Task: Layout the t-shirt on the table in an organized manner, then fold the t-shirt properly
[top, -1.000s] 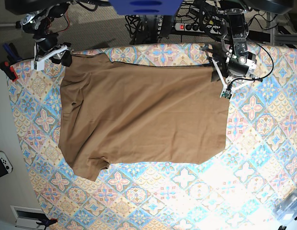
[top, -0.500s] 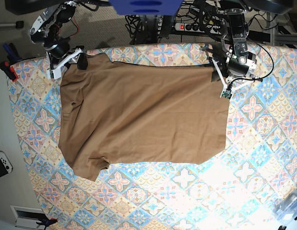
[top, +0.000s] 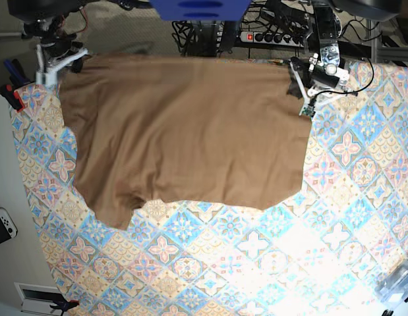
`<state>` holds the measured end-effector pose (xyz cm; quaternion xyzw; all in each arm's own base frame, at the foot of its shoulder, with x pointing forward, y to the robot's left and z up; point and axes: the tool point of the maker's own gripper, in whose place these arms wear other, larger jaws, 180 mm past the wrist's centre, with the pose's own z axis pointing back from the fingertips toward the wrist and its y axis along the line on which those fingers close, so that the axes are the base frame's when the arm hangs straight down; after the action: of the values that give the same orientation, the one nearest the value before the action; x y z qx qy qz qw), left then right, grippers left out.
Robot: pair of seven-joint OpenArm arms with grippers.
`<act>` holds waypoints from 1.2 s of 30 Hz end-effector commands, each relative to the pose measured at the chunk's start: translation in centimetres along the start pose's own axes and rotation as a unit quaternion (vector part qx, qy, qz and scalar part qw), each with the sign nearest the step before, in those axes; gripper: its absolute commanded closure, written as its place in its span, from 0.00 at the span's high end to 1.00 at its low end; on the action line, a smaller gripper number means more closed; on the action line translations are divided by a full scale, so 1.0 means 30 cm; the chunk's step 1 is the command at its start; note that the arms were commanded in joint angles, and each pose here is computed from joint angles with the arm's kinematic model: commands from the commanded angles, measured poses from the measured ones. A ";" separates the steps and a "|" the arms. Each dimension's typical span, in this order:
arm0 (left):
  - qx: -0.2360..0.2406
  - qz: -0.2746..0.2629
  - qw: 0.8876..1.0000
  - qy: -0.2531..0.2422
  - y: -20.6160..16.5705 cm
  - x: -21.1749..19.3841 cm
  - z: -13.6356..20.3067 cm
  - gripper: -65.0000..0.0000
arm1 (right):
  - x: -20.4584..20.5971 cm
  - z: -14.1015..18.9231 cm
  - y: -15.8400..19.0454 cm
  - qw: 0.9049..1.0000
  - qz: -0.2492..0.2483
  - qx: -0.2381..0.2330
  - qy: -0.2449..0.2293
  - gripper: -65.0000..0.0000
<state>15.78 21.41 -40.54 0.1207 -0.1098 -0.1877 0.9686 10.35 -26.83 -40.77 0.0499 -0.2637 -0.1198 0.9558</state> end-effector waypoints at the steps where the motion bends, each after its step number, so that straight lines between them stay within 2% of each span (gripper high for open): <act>1: 0.001 -0.006 1.000 -0.009 -0.013 0.010 0.011 0.00 | 0.057 0.031 -0.001 0.999 0.017 -0.004 -0.030 0.00; 6: -0.003 -0.007 1.000 -0.011 -0.027 0.004 0.018 0.00 | 0.057 0.027 0.000 0.999 0.016 -0.003 -0.029 0.00; 10: 0.009 -0.008 0.999 -0.037 -0.010 0.045 0.063 0.00 | 0.048 0.028 0.000 1.000 0.015 -0.004 -0.023 0.00; 18: 0.025 0.006 0.998 -0.051 0.038 0.082 0.073 0.00 | -0.006 0.027 0.000 1.000 0.015 -0.004 0.024 0.00; 29: 0.037 0.014 0.996 -0.074 0.075 0.147 0.087 0.00 | 0.069 0.001 0.027 1.000 0.021 0.005 0.010 0.00; 36: 0.051 0.022 0.993 -0.101 0.115 0.223 0.107 0.00 | 0.158 -0.012 0.045 0.999 0.026 0.010 -0.023 0.00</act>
<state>22.00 20.78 -35.96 0.1357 -0.2151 -0.1734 0.9514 14.40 -26.21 -39.32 0.0590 -0.2738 -0.0994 0.9548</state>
